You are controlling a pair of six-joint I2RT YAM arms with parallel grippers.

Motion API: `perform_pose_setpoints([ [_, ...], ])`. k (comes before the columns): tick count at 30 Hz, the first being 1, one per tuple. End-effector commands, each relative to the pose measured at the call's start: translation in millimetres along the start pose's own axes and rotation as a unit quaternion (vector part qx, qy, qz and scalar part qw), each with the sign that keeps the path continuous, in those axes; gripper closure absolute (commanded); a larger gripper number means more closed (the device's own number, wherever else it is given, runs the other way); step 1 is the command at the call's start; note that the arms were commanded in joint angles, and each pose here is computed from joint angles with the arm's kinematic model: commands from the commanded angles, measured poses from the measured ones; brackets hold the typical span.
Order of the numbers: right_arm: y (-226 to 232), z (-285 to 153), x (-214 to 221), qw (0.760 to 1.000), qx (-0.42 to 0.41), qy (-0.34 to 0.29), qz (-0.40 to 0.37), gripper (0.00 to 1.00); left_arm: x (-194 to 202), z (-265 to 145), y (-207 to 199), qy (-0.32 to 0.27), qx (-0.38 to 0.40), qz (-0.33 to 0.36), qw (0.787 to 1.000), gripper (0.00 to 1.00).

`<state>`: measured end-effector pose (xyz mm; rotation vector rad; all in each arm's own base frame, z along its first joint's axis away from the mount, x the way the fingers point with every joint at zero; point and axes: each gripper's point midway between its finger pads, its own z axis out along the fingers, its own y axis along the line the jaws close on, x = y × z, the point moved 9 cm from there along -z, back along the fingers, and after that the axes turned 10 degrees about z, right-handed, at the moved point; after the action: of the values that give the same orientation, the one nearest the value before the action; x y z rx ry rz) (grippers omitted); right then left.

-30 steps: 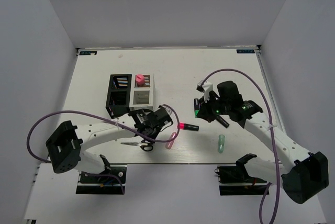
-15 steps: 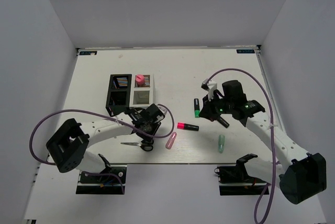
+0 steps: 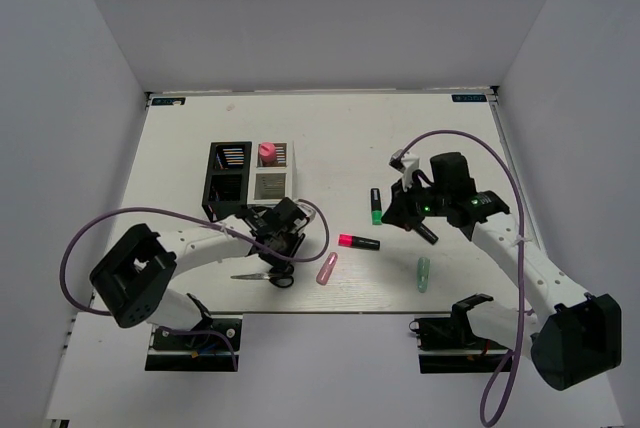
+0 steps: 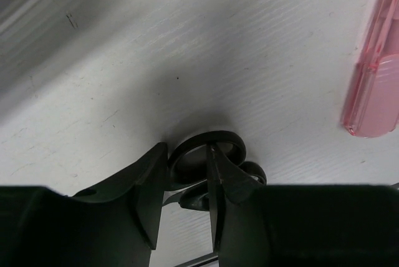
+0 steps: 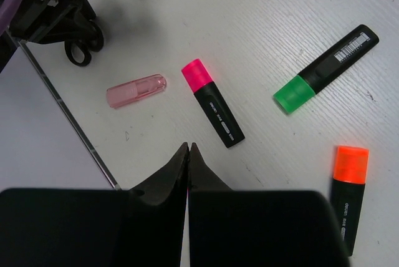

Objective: Sort the stationery into containers
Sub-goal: Pick up the scissors from the center of the board.

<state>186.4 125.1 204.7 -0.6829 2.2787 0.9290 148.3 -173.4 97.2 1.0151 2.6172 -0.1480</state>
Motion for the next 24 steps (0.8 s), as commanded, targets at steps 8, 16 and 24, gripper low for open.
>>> perform_pose_setpoints([
  [8,2.3,-5.4,-5.7,1.000,-0.022,-0.019,0.001,1.00,27.1,18.8,-0.2,0.019,0.023,-0.005,1.000,0.86],
  [16,0.6,-7.8,-5.6,0.999,-0.028,-0.023,0.009,0.99,-9.8,-22.2,-16.1,-0.040,0.054,0.010,0.998,1.00],
  [24,5.4,-10.4,-3.7,0.998,-0.064,-0.013,-0.002,0.78,-82.2,-159.1,-14.4,-0.243,0.100,-0.004,0.965,1.00],
])
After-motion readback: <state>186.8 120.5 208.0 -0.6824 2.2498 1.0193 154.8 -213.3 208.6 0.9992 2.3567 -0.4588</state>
